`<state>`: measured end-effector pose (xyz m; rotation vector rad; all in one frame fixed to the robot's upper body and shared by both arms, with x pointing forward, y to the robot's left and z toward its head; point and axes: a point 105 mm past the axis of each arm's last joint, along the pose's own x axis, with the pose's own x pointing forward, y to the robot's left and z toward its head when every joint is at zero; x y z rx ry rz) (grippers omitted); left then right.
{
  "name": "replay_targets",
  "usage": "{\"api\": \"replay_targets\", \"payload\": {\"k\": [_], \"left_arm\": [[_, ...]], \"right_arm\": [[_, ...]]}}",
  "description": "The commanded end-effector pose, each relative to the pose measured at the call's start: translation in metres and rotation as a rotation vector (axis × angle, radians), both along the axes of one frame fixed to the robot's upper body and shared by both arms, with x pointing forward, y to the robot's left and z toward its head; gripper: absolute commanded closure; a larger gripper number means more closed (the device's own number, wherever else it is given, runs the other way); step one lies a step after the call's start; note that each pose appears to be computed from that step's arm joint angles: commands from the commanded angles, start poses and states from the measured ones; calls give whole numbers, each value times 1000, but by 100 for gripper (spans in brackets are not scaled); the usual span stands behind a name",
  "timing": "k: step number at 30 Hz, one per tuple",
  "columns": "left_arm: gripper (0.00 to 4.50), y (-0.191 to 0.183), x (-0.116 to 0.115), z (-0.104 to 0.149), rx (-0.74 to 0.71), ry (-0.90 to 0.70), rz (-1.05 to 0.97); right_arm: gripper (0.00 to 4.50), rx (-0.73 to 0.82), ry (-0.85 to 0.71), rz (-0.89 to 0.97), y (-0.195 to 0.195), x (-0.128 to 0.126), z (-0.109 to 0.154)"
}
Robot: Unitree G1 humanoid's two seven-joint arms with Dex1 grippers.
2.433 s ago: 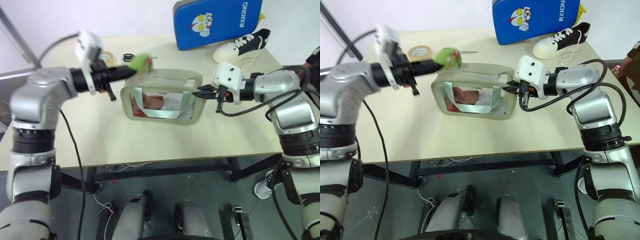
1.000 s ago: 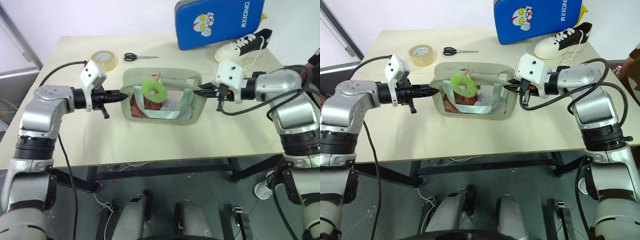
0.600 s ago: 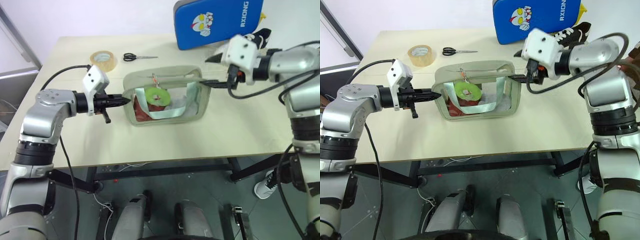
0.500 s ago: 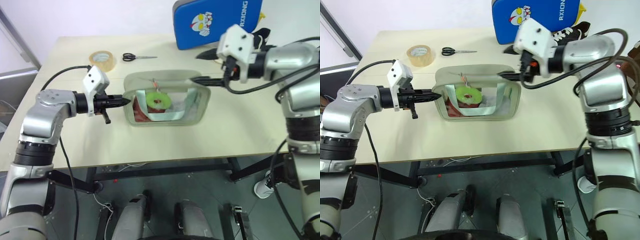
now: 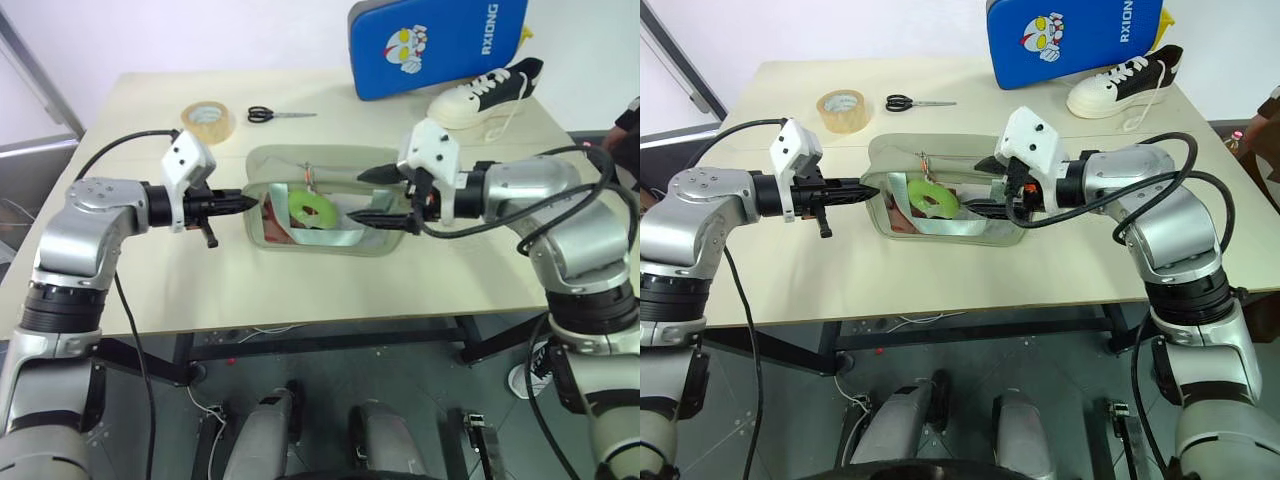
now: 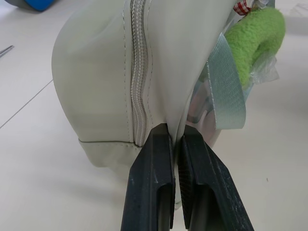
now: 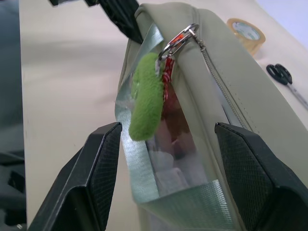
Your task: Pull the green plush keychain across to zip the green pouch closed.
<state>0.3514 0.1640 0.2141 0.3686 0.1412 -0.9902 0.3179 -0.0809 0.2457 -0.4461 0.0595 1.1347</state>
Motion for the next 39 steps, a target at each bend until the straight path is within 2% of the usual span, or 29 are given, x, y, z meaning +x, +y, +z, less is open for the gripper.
{"api": "replay_targets", "payload": {"k": [1, 5, 12, 17, 21, 24, 29, 32, 35, 39], "left_arm": [[450, -3, -2, 14, -9, -57, -16], [450, -5, -1, 14, -7, -62, -19], [450, -6, -2, 14, -9, -65, -20], [450, -6, -2, 15, -12, -67, -17], [450, -6, -2, 15, -14, -70, -15], [450, -7, 0, 18, -29, -78, -10], [450, -8, 0, 18, -29, -79, -12], [450, -8, 1, 18, -28, -78, -12], [450, -9, 1, 17, -26, -78, -15], [450, -10, 1, 16, -24, -76, -19]], "right_arm": [[131, 69, 31, 56, 19, -14, 6], [131, 106, 76, 64, 31, -16, 2], [131, 20, 52, -48, 27, 8, -18], [131, -17, 32, -76, 26, 14, -23], [131, 11, 29, -76, 29, 14, -19], [198, 53, 48, -66, 31, 13, -14], [446, 73, 59, -66, 30, 12, -9], [446, 62, 98, 28, 32, -7, -5], [446, 135, 142, 161, 32, -30, 24], [446, 363, 196, 48, 17, -4, 73]]}}
